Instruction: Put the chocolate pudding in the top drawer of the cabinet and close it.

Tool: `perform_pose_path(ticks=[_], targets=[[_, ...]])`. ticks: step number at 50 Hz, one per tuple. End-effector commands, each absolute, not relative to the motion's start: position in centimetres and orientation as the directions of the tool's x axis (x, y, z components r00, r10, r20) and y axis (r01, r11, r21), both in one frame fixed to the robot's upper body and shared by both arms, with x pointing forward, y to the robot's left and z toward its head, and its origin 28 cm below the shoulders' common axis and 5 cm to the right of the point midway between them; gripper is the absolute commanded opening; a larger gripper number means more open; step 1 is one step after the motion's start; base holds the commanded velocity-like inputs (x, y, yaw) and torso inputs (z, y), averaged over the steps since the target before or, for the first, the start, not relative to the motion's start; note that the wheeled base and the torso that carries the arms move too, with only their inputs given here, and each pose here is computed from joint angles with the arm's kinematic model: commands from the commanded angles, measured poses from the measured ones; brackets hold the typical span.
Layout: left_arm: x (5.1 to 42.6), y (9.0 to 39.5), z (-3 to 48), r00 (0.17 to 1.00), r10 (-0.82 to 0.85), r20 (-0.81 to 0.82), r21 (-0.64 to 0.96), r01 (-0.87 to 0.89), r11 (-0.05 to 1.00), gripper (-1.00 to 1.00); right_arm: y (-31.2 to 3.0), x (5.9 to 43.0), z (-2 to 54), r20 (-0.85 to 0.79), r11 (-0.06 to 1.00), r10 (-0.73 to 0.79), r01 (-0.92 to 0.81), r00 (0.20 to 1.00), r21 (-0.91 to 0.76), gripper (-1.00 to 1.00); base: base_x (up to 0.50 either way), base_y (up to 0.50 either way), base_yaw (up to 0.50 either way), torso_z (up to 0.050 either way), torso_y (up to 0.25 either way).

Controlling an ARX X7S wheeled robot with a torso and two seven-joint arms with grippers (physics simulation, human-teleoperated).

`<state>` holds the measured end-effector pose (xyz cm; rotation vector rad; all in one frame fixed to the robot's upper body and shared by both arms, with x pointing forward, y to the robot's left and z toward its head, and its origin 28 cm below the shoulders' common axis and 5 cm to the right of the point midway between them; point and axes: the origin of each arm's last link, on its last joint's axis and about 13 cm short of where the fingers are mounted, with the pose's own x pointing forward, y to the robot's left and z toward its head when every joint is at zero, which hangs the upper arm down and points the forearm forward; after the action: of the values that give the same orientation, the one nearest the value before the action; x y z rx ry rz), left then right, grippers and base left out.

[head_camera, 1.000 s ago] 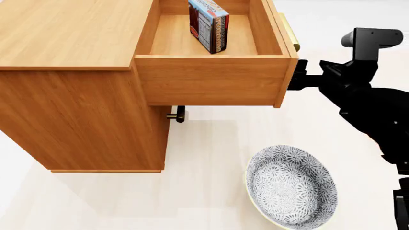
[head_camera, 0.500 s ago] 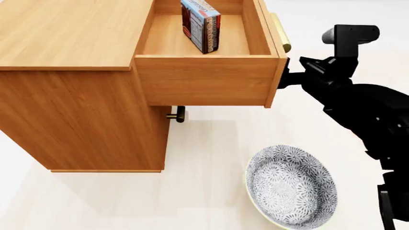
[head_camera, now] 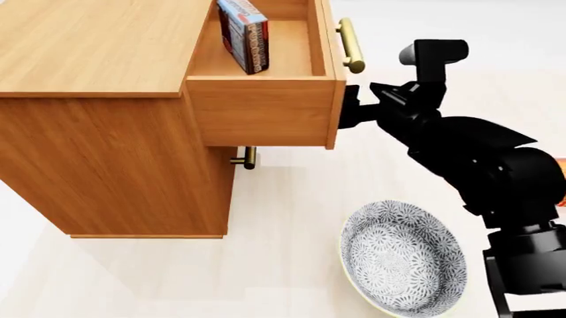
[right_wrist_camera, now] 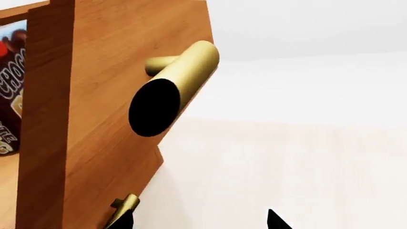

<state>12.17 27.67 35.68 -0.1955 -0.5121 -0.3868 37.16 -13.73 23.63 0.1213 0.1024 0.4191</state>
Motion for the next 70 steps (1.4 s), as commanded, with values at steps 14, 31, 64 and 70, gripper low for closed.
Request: perform_pose_path(ticks=[14, 31, 64, 70], targets=[[11.7, 27.6, 35.5, 0.809, -0.293, 0.509, -0.096, 0.391, 0.915, 1.00, -9.6, 38.3, 24.7, -0.024, 0.810, 0.571, -0.559, 0.820, 0.177, 1.00, 0.00, 0.00, 0.00, 0.000, 0.000], [11.3, 27.7, 35.6, 0.813, -0.284, 0.509, -0.095, 0.381, 0.920, 1.00, -6.6, 39.2, 24.7, -0.015, 0.753, 0.643, -0.629, 0.765, 0.192, 1.00, 0.00, 0.00, 0.00, 0.000, 0.000], [10.6, 27.8, 35.5, 0.830, -0.253, 0.497, -0.104, 0.347, 0.932, 1.00, -1.9, 38.9, 25.2, 0.004, 0.624, 0.769, -0.751, 0.640, 0.213, 1.00, 0.00, 0.00, 0.00, 0.000, 0.001], [10.6, 27.8, 35.4, 0.832, -0.250, 0.496, -0.107, 0.344, 0.933, 1.00, -1.1, 38.8, 25.5, 0.009, 0.602, 0.787, -0.770, 0.617, 0.214, 1.00, 0.00, 0.00, 0.00, 0.000, 0.000]])
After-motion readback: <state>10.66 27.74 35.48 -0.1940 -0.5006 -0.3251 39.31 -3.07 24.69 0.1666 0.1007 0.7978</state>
